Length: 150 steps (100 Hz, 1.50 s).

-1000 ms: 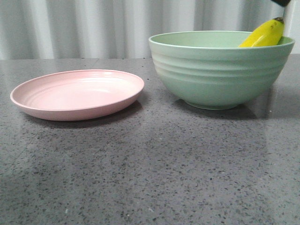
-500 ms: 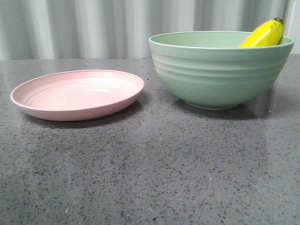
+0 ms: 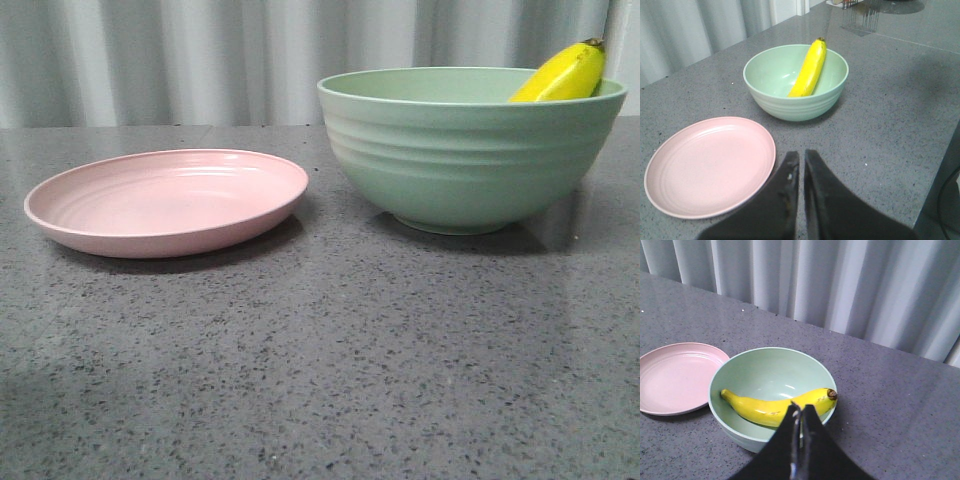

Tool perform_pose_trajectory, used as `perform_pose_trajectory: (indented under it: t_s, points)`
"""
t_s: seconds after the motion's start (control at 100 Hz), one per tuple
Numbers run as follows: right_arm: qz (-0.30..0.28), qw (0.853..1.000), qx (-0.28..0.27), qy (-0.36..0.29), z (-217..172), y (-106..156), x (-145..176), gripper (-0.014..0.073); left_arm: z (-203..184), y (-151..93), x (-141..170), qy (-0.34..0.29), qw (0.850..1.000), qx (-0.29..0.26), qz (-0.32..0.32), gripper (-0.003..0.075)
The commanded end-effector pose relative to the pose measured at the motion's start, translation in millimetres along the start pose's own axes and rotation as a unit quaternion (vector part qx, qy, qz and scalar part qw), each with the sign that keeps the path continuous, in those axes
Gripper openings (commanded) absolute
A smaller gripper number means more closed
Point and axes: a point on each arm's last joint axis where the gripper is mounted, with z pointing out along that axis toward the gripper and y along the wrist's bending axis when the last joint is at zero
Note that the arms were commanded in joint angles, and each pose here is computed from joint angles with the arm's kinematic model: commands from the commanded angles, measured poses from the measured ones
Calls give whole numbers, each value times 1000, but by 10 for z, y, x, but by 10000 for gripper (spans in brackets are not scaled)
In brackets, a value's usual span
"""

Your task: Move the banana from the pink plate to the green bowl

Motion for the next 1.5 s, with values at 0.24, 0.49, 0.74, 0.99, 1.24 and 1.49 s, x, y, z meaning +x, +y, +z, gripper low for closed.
perform_pose_trajectory:
  t_s: [0.24, 0.49, 0.74, 0.99, 1.24, 1.49]
  points:
    - [-5, 989, -3, -147, -318, 38, 580, -79, -136, 11, 562, -142, 990, -2, -5, -19]
    - [-4, 980, 7, -199, -540, 25, 933, -79, -213, 13, 914, -167, 986, -1, -5, -19]
    - [-6, 981, 12, -195, -550, 17, 949, -79, -236, 12, 947, -173, 985, -1, -4, -19]
    - [-6, 981, 12, -195, -550, 17, 949, -79, -236, 12, 947, -173, 985, -1, -4, -18]
    - [-6, 981, 12, -195, -550, 17, 949, -79, -216, 28, 967, -168, 986, -14, 11, -19]
    - [-6, 981, 12, -195, -550, 17, 949, -79, 17, 131, 1243, -154, 981, -117, -13, -19]
